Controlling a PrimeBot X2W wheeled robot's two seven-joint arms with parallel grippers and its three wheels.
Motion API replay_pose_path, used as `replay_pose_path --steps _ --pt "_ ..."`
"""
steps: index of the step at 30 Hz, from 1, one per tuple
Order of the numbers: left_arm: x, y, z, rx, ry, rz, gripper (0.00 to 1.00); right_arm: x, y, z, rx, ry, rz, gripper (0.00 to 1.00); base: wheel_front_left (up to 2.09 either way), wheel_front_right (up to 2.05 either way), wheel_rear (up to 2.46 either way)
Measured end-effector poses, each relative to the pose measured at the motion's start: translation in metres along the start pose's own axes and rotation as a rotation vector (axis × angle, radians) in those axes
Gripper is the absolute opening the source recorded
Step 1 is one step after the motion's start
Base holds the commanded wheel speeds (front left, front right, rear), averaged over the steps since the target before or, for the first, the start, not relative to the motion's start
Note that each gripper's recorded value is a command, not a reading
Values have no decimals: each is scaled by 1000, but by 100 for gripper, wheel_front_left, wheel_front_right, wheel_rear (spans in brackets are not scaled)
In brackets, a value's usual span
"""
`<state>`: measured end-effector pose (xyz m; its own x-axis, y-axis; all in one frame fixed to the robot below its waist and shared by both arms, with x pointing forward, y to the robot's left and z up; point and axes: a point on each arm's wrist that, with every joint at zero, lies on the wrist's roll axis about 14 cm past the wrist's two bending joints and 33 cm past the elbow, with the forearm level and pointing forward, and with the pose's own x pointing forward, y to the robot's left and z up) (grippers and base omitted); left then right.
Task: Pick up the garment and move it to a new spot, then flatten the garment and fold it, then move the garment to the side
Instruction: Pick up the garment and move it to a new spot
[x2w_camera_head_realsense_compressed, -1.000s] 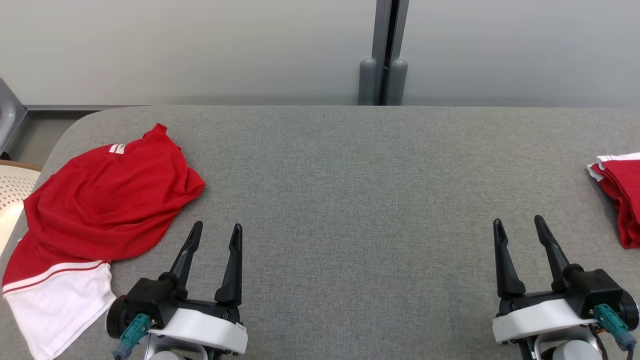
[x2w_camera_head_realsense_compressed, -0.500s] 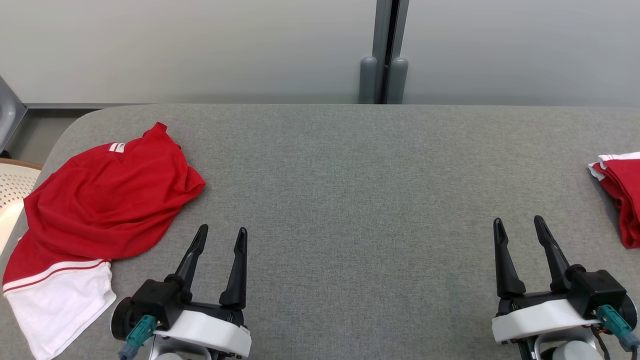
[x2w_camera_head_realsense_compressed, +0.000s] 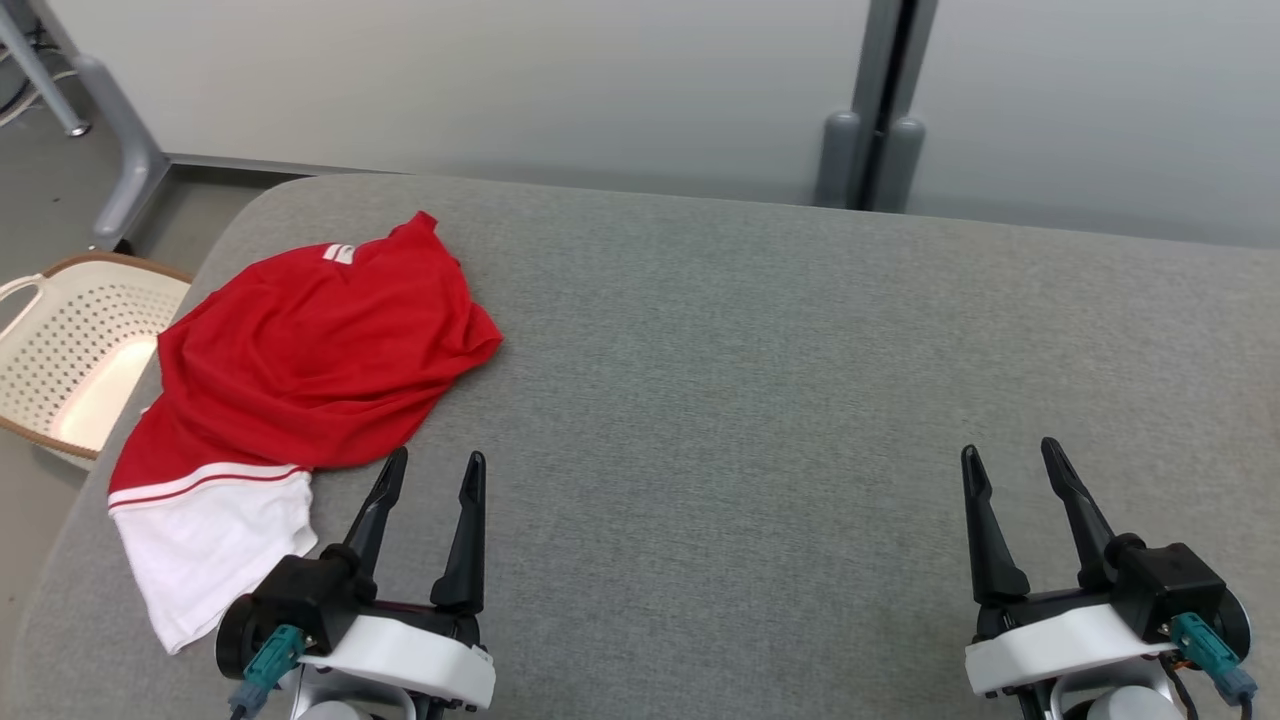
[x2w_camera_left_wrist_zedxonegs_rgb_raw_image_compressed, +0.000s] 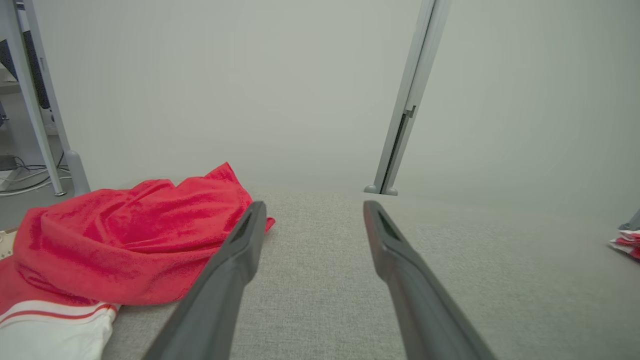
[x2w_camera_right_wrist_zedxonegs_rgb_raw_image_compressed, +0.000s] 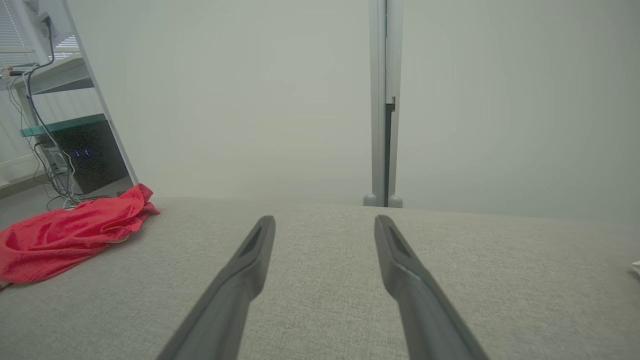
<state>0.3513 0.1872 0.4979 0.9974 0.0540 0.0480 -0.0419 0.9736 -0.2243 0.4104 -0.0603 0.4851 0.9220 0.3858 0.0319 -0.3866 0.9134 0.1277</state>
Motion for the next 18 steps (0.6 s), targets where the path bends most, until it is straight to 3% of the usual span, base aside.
replay_pose_path --steps 18 --pt "-70 90 26 53 -70 308 100 26 110 -13 54 48 316 100 0 0 0"
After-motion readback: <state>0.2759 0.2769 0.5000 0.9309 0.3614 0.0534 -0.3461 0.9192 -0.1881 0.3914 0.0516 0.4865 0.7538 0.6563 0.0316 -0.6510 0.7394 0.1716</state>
